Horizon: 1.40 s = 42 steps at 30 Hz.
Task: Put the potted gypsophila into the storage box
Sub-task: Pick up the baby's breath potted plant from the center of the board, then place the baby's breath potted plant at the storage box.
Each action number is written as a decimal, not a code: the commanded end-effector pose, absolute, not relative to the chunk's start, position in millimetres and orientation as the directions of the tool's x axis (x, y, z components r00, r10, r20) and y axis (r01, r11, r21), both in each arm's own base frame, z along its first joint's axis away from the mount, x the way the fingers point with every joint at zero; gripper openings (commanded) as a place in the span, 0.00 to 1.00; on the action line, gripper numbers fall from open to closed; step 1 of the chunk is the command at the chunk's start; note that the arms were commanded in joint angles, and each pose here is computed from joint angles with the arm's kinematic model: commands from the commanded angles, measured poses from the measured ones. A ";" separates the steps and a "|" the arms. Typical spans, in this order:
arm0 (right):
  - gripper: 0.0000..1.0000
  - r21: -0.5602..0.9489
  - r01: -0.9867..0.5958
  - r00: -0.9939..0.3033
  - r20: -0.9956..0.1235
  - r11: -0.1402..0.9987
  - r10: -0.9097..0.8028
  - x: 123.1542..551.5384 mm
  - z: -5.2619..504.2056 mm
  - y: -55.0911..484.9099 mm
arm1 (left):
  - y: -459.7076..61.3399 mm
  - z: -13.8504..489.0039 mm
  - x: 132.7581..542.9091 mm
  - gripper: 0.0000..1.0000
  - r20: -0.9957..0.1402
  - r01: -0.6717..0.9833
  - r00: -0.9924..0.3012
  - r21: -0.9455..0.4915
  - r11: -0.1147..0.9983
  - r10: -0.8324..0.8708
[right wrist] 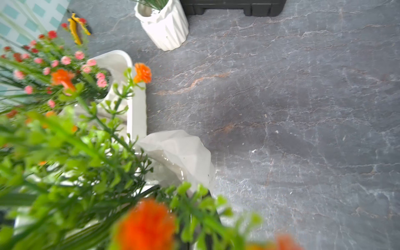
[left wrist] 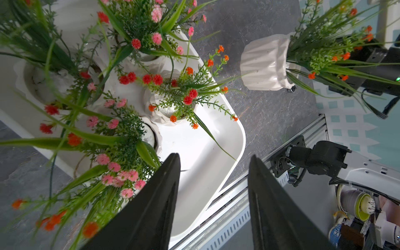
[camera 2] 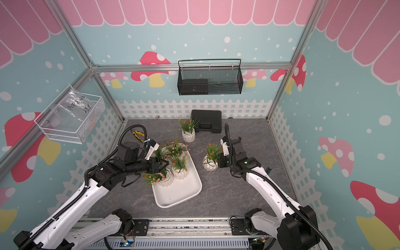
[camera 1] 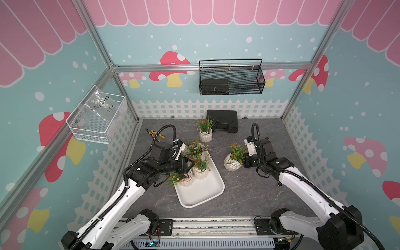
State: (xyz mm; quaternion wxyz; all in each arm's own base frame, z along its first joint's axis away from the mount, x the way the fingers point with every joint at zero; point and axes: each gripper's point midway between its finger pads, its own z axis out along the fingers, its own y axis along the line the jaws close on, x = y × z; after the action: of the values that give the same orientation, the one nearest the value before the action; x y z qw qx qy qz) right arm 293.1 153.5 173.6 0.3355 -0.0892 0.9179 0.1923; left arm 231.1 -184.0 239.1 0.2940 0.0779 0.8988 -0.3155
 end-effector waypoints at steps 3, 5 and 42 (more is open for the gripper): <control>0.00 0.325 -0.398 -0.732 -0.676 0.858 -0.083 273.0 195.4 168.2 | -174.7 221.6 220.3 0.52 -0.548 0.307 -0.836 -0.487 0.818 -0.013; 0.00 0.326 -0.430 -0.718 -0.689 0.842 -0.100 266.4 202.9 176.7 | -172.2 220.9 219.6 0.52 -0.553 0.304 -0.833 -0.480 0.823 -0.015; 0.02 0.352 -0.680 -0.686 -0.615 0.643 -0.389 199.5 143.8 396.8 | -147.5 207.3 236.5 0.52 -0.490 0.246 -0.866 -0.593 0.767 -0.101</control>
State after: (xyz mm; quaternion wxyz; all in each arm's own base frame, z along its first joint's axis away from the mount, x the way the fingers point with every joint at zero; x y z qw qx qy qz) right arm 189.7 367.8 113.3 0.2108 -0.3197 0.8903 0.2464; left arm 235.5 -144.8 205.2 0.2536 0.0279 0.9112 -0.3236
